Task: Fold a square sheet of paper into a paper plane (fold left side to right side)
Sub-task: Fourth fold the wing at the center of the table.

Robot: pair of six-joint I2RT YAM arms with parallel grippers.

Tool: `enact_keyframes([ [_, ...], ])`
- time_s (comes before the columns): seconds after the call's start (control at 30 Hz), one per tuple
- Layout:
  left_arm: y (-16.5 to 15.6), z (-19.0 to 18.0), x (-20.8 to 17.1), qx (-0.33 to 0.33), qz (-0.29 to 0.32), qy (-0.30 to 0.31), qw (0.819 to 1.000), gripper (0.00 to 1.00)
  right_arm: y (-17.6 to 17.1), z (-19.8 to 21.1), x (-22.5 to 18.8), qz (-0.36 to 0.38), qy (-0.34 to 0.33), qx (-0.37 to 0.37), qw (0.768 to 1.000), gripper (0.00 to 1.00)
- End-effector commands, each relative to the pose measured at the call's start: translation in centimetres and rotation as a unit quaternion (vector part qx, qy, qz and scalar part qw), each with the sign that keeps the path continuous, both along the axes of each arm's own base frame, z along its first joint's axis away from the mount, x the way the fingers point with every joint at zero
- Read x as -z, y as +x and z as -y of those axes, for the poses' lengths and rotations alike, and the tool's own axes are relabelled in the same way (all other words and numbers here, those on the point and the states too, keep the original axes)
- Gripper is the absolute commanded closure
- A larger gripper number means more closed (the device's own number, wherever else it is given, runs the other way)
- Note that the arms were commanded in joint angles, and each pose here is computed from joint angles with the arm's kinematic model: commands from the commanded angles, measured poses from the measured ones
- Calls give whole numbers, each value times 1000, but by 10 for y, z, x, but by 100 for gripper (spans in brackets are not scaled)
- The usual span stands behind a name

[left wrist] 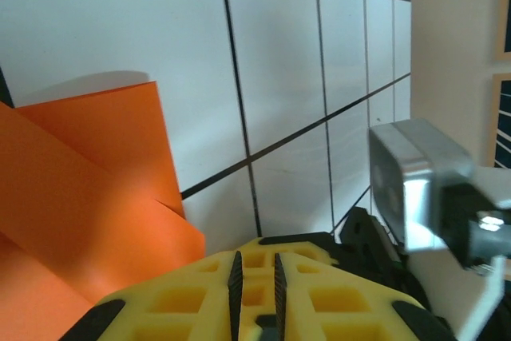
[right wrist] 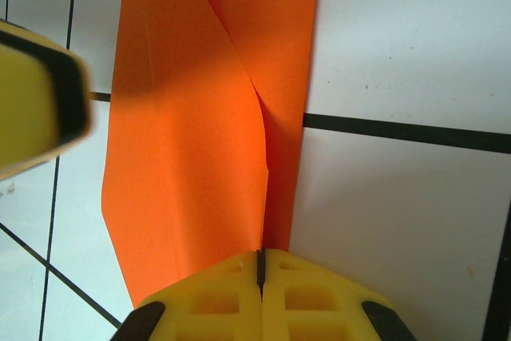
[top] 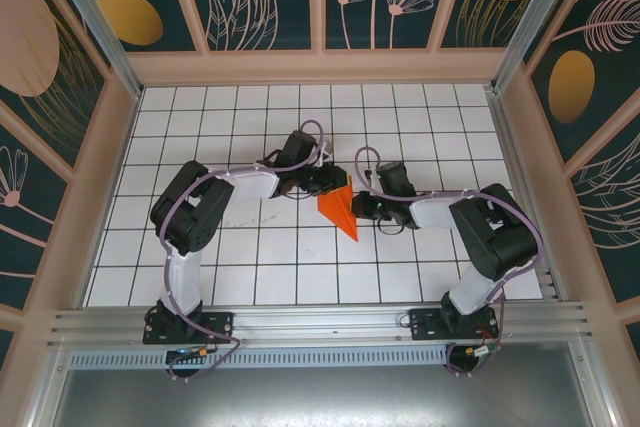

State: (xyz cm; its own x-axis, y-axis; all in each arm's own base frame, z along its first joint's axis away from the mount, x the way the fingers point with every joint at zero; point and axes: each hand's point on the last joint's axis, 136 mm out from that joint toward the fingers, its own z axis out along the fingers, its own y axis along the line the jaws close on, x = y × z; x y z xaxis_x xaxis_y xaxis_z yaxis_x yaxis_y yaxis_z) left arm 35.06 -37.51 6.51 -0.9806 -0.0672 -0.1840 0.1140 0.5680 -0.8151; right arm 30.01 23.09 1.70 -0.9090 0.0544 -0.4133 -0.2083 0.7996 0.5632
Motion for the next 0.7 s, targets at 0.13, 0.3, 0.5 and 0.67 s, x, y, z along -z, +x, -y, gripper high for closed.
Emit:
enact_keyframes([
  [0.13, 1, 7, 17, 24, -7, 4, 1000, 77, -30, 14, 40, -67, -61, -10, 996, 99],
  [0.3, -2, 0, 40, 24, -17, 34, 999, 77, -31, 15, 40, -70, -66, -13, 995, 100],
  [0.5, -5, -7, 56, 16, -24, 57, 998, 76, -31, 16, 40, -70, -74, -16, 995, 100],
  [0.67, -7, -15, 68, 11, -29, 81, 996, 76, -31, 13, 39, -72, -68, -20, 995, 100],
])
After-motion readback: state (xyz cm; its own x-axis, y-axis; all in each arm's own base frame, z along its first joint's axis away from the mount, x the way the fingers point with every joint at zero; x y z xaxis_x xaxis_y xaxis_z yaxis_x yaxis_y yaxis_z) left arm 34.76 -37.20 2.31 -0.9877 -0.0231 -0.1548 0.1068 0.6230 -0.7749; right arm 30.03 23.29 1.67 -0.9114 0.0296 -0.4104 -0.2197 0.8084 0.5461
